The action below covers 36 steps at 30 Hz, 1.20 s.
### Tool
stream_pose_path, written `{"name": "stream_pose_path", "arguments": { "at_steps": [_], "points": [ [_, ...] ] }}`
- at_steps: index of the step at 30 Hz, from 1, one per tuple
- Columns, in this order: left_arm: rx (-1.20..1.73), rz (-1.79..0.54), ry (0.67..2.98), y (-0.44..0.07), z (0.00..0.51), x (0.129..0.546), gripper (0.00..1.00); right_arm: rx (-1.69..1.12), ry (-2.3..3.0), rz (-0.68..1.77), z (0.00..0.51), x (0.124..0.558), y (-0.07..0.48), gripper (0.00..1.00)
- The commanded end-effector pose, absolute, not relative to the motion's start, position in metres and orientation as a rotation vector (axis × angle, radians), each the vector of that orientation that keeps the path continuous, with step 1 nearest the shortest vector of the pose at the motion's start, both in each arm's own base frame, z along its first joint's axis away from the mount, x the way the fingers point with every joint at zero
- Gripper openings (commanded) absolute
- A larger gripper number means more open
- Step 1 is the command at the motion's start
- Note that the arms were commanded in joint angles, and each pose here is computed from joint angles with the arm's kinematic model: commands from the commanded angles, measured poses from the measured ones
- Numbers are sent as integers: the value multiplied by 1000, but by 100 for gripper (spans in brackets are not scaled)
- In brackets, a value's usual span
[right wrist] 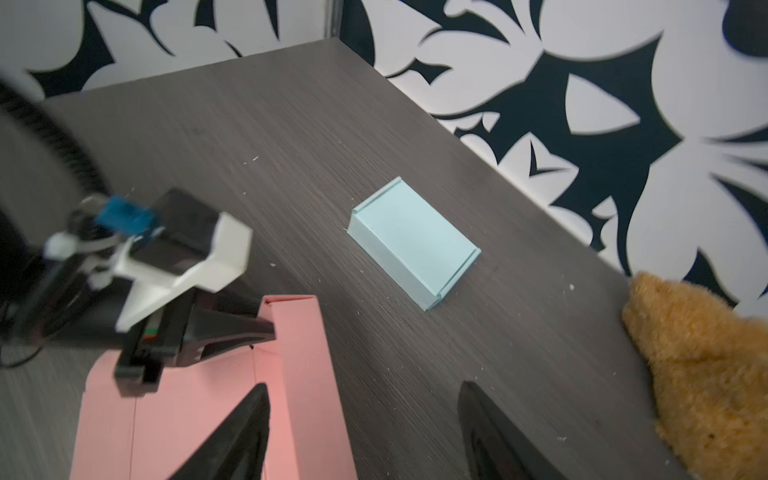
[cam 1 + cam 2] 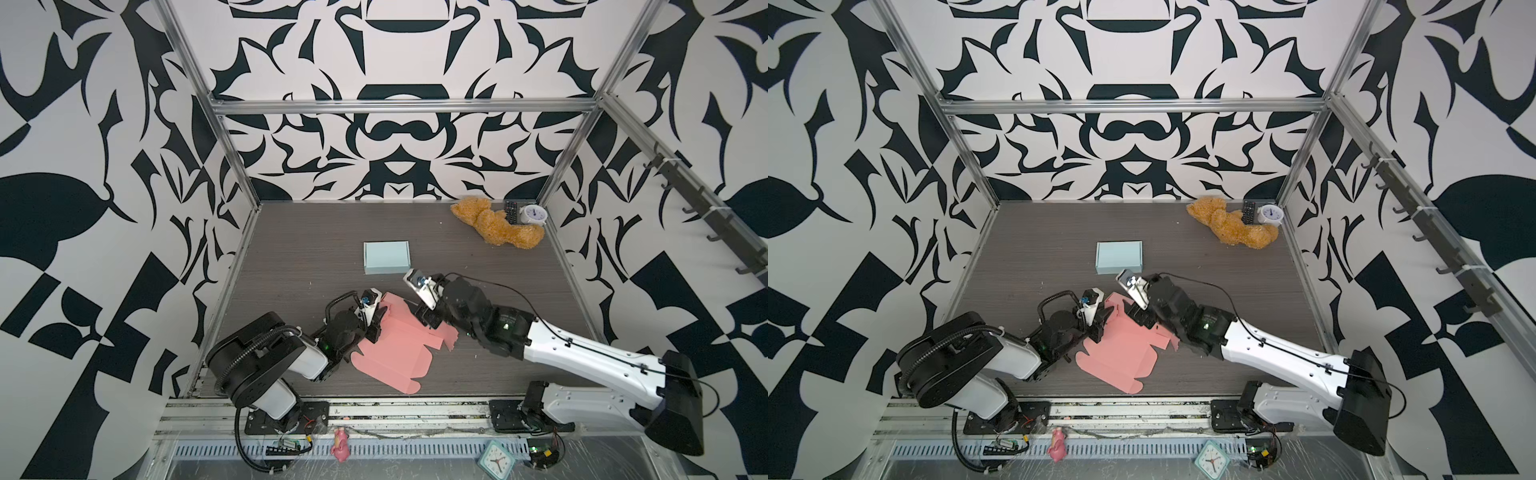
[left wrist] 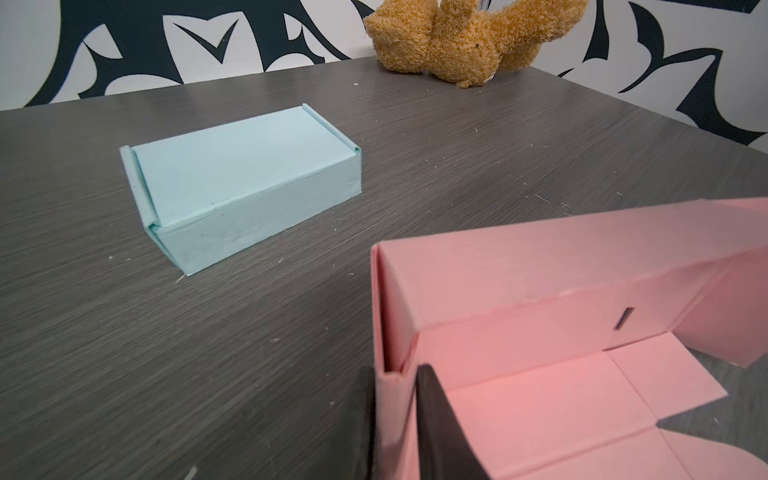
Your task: Fold the paper box
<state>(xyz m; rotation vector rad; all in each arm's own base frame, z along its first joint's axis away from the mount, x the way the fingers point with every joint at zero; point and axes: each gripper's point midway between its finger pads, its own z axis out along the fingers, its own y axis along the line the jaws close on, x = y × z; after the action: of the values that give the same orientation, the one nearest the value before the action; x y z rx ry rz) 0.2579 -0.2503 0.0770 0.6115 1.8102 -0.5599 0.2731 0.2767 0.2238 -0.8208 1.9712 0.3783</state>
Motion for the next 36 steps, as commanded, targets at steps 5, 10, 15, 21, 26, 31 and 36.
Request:
{"name": "stream_pose_path", "arguments": {
  "at_steps": [5,10,15,21,26,31,36],
  "points": [
    [608,-549,1765,-254,89,262,21,-601,2367,862,184,286,293,70],
    [608,-546,1766,-254,88,262,22,-559,2462,973,158,287,301,67],
    [611,-547,1763,-255,85,263,22,-534,2489,1071,147,281,307,67],
    [611,-557,1758,-257,83,263,23,-525,2542,1126,131,271,309,66],
    [610,-575,1742,-259,82,262,25,-525,2545,1162,129,267,310,63],
    [611,-566,1735,-260,84,265,25,-526,2539,1235,130,262,316,54],
    [605,-552,1735,-259,85,266,20,-525,2532,1273,133,255,320,46]
  ]
}}
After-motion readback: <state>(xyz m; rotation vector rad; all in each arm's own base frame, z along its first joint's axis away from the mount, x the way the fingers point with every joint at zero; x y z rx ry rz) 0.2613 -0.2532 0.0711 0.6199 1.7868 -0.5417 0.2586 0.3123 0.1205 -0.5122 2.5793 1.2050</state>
